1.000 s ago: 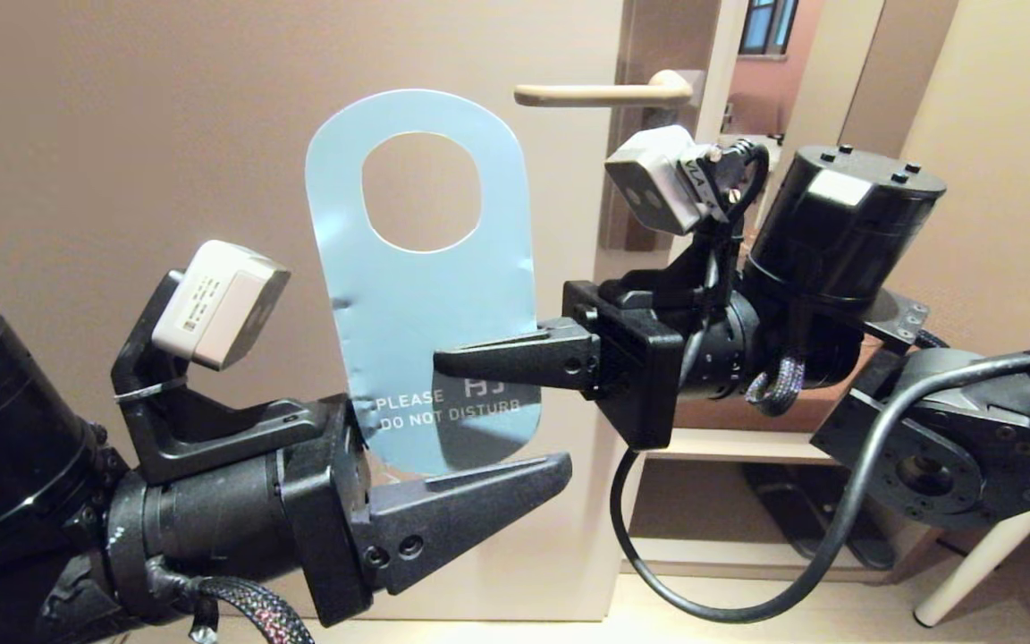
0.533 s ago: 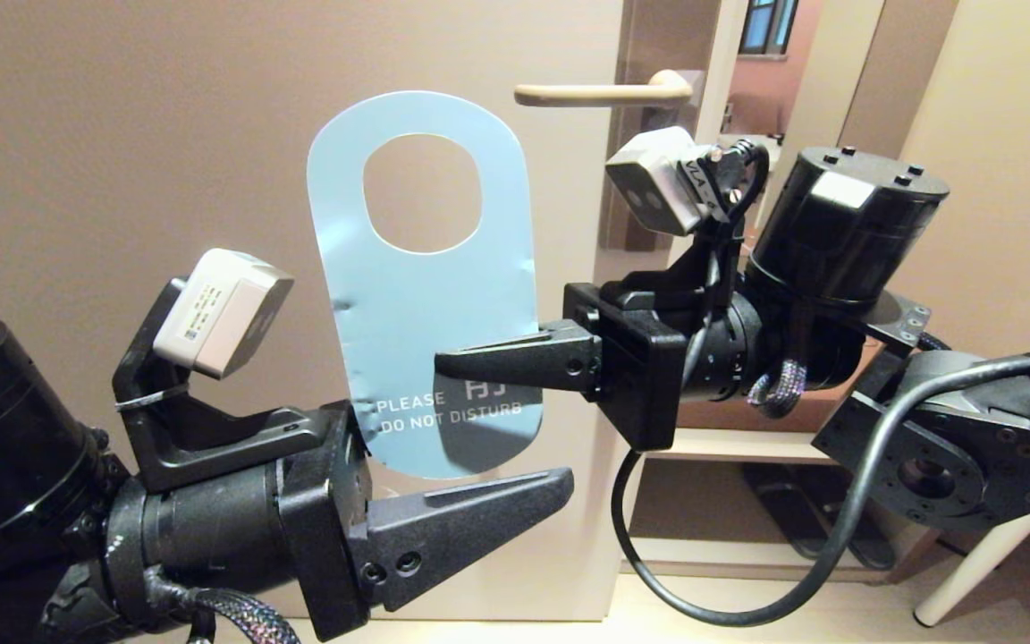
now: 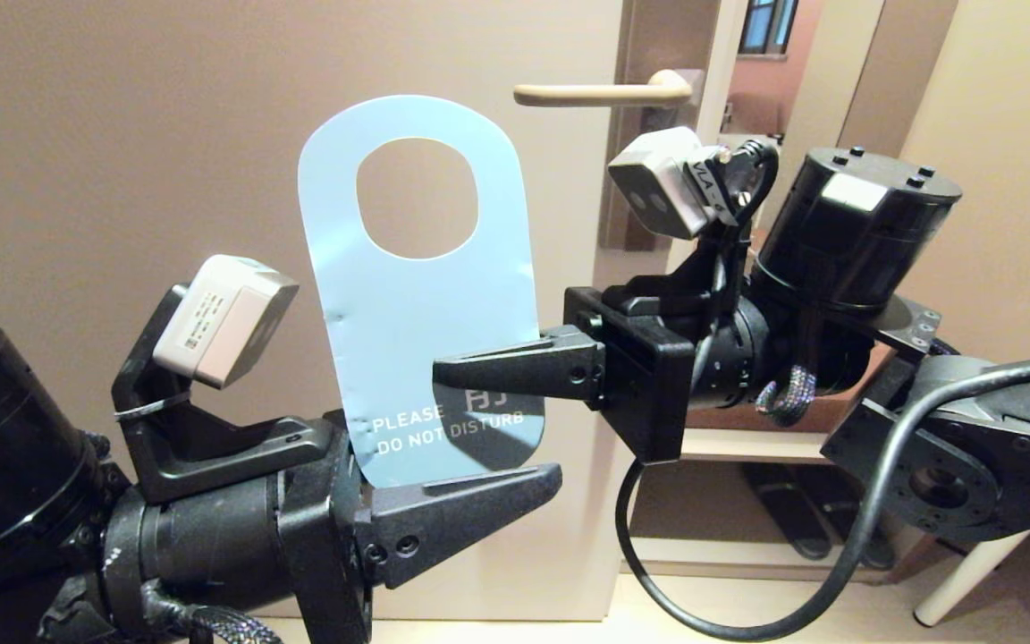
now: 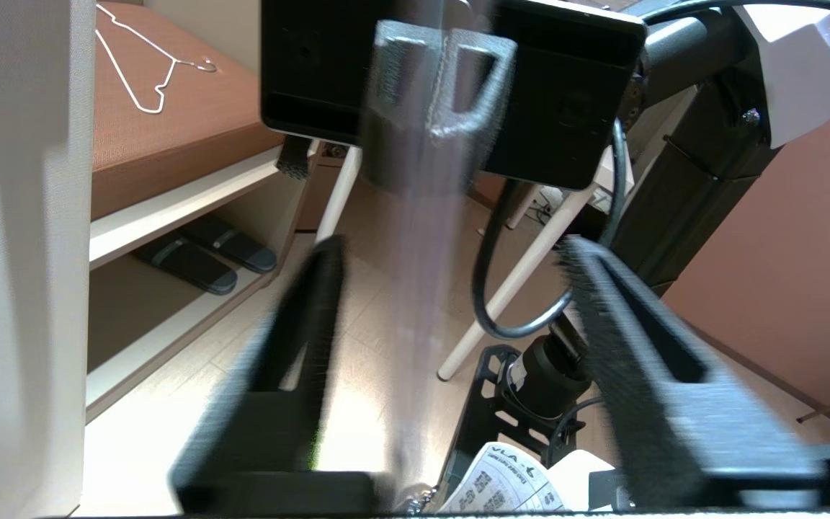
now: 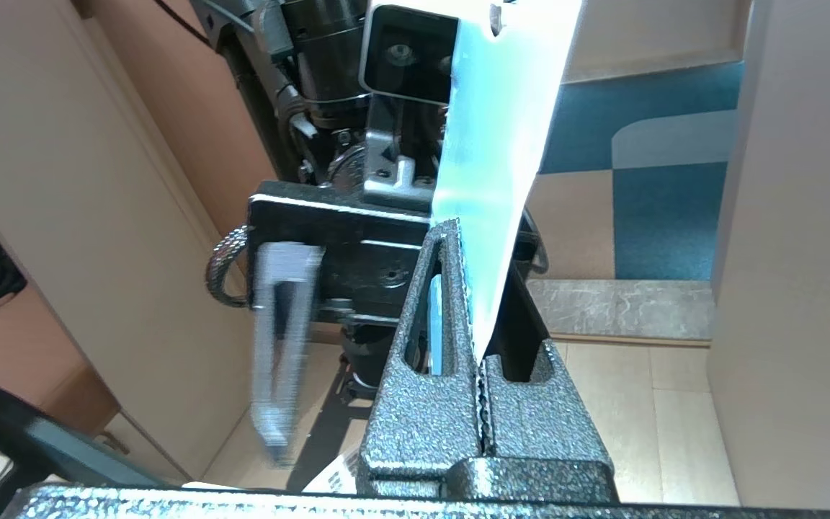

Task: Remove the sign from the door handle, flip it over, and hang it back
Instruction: Hand it to the other hand

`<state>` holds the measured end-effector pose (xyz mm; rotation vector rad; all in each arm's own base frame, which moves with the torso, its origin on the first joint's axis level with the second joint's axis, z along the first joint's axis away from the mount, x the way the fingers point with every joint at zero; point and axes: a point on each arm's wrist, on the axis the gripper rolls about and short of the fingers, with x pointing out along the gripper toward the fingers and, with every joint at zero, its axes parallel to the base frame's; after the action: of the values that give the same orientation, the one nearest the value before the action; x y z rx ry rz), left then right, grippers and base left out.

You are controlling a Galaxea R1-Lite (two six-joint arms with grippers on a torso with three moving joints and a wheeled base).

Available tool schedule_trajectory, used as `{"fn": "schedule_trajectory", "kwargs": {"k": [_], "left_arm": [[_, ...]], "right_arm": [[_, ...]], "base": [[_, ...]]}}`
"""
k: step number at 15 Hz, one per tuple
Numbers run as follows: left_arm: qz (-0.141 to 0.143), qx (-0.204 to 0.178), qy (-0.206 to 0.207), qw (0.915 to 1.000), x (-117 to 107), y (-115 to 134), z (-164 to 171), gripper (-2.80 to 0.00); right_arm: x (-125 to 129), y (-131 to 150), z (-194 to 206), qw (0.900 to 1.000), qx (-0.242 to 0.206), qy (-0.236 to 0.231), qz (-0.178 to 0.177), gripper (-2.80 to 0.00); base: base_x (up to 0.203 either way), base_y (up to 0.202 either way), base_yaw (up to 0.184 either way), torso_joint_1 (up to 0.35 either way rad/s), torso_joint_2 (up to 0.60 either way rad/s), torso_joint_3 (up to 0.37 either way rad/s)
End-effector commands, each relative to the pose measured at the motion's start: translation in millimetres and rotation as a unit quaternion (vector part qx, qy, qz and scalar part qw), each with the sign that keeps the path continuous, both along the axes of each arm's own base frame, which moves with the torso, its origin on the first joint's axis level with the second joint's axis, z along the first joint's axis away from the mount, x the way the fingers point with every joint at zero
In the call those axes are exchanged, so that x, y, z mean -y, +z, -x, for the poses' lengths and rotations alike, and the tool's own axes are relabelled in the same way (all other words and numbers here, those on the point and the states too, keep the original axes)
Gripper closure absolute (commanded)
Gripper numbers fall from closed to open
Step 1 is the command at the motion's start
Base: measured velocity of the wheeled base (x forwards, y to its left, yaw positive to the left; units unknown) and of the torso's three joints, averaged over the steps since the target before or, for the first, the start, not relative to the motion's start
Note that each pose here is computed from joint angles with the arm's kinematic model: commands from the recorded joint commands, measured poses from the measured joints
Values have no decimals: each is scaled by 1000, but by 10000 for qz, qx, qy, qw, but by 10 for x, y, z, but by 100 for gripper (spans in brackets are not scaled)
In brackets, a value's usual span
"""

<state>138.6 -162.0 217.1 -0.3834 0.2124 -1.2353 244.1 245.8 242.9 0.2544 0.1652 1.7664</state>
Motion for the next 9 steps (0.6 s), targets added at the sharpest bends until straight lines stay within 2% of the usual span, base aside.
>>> {"fn": "schedule_trajectory", "kwargs": {"k": [1, 9], "left_arm": [[34, 14, -27, 10000, 1, 11, 7, 0], [42, 39, -164, 9998, 31, 20, 59, 0]], "right_arm": [[11, 0, 29, 10000, -3, 48, 2, 0], [25, -6, 44, 10000, 22, 37, 4, 0]], "base": [[0, 0, 0, 0, 0, 0], [0, 0, 0, 0, 0, 0]]}}
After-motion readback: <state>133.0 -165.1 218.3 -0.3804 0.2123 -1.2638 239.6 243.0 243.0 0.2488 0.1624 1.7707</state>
